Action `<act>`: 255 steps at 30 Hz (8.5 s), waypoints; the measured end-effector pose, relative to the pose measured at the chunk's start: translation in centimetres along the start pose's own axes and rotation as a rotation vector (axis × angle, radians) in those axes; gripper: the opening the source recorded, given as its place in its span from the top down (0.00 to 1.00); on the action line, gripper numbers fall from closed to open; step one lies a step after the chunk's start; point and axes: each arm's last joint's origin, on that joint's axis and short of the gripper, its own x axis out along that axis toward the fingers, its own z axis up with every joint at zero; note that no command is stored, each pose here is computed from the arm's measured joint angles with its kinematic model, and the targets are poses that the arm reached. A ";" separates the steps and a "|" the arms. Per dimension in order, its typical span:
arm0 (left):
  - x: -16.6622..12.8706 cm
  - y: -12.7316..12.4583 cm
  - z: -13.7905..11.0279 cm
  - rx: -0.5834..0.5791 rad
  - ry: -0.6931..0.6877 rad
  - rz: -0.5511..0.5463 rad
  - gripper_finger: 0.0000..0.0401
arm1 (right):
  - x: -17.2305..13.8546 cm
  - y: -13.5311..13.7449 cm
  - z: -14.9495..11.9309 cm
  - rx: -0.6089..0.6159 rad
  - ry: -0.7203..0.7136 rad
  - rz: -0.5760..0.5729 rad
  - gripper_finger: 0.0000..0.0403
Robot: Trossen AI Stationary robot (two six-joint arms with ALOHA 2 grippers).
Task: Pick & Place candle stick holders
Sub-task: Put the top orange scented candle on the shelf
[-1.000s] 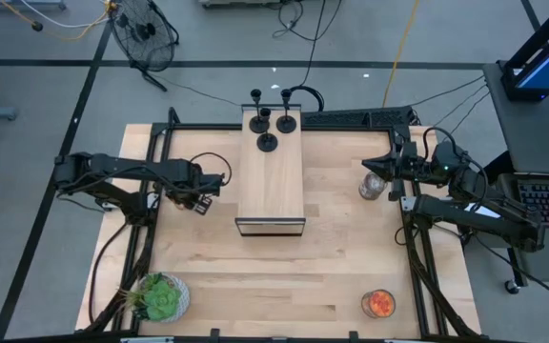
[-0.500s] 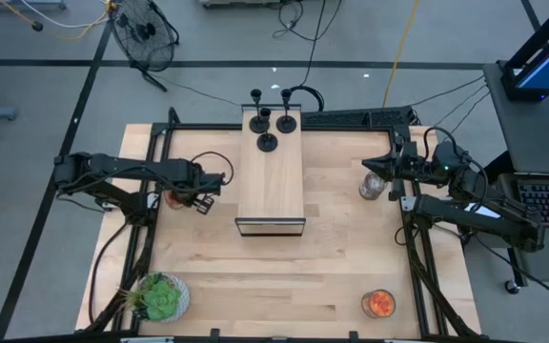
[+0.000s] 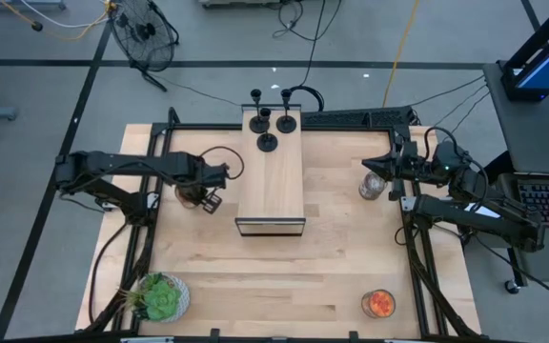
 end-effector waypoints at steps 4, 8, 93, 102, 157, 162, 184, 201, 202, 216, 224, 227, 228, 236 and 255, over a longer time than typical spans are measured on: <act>-2.2 0.1 0.1 0.018 0.003 0.011 1.00 | 0.0 0.0 0.0 0.000 0.001 0.000 1.00; -5.1 0.3 0.1 0.050 -0.010 -0.002 1.00 | 0.0 0.0 0.0 0.001 0.002 0.000 1.00; -21.0 -11.5 3.4 0.344 -0.513 -0.507 1.00 | 25.3 6.8 1.8 -0.302 0.209 0.154 0.11; -21.3 -12.1 3.1 0.355 -0.559 -0.542 1.00 | 25.2 6.7 1.8 -0.299 0.218 0.154 0.11; -21.6 -12.4 2.7 0.379 -0.580 -0.551 1.00 | 25.9 5.8 0.9 -0.201 0.255 0.111 0.13; -21.6 -12.4 2.7 0.376 -0.576 -0.550 1.00 | 25.9 5.8 0.9 -0.202 0.261 0.112 0.15; -21.5 -12.5 2.8 0.369 -0.582 -0.544 0.99 | 25.7 5.8 0.7 -0.176 0.292 0.101 0.16; -21.5 -12.2 2.9 0.367 -0.595 -0.518 0.63 | 25.7 5.5 0.7 -0.168 0.295 0.035 0.16; -21.6 -12.0 2.8 0.368 -0.592 -0.516 0.60 | 25.7 5.5 0.7 -0.164 0.295 0.033 0.16; -22.3 -9.4 1.3 0.311 -0.566 -0.439 0.52 | 25.6 4.9 0.3 -0.149 0.329 -0.106 0.16; -21.9 -9.4 0.5 0.337 -0.546 -0.372 0.56 | 24.9 4.1 -0.9 -0.169 0.445 -0.271 0.16; -21.9 -9.4 0.3 0.337 -0.567 -0.347 0.57 | 24.7 3.8 -1.9 -0.174 0.462 -0.329 0.16; -21.8 -9.4 0.2 0.338 -0.569 -0.334 0.57 | 24.6 3.6 -2.3 -0.174 0.469 -0.348 0.16; -21.7 -9.2 0.0 0.351 -0.568 -0.290 0.57 | 24.2 2.7 -5.8 -0.077 0.359 -0.374 0.15; -21.7 -9.2 0.0 0.360 -0.570 -0.286 0.57 | 23.0 0.3 -8.2 0.029 0.099 -0.317 0.15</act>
